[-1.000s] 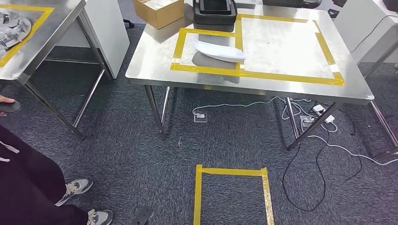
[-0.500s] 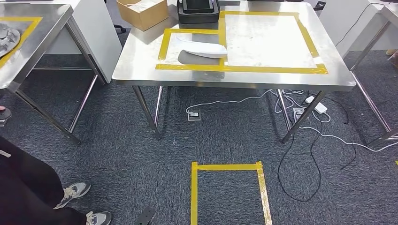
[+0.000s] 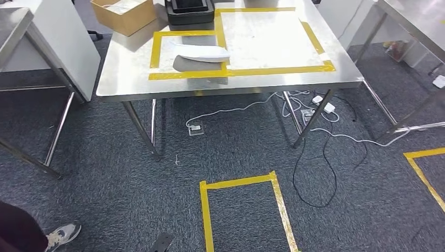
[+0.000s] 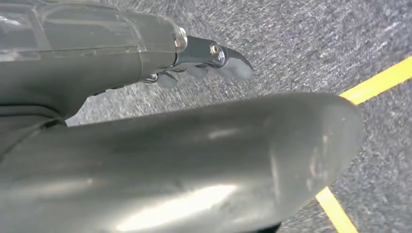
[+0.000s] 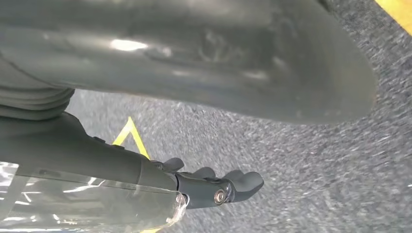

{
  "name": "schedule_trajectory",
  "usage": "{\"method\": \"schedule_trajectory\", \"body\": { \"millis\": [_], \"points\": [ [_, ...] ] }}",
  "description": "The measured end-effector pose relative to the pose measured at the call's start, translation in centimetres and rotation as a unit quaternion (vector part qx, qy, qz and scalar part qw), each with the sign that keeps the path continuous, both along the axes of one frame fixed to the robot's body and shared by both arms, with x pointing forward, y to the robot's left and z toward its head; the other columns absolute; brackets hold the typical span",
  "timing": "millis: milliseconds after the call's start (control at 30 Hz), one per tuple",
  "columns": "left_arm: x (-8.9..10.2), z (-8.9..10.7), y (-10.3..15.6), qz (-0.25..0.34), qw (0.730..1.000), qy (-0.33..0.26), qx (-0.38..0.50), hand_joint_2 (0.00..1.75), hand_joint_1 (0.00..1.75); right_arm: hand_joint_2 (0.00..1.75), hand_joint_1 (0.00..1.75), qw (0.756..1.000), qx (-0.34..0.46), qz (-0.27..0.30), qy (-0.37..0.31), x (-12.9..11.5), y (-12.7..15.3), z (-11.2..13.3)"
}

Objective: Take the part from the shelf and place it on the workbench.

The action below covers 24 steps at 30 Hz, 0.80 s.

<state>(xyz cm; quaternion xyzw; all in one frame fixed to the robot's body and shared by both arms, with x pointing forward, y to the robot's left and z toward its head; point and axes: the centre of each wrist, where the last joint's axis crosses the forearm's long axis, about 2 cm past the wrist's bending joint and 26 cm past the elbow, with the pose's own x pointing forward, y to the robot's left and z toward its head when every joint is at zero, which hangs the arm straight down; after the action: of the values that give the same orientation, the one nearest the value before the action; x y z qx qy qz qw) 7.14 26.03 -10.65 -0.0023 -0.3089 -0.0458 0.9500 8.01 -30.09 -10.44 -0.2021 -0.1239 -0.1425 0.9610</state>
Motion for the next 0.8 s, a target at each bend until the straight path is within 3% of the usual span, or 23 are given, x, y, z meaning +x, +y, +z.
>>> {"method": "schedule_trajectory", "body": {
  "millis": [800],
  "points": [
    [0.05,0.04,-0.38,-0.003,1.000,-0.004,-0.005,0.00,0.00,0.00,0.00,1.000,-0.001,-0.007,0.002,-0.19,-0.28,-0.03]
  ]
}}
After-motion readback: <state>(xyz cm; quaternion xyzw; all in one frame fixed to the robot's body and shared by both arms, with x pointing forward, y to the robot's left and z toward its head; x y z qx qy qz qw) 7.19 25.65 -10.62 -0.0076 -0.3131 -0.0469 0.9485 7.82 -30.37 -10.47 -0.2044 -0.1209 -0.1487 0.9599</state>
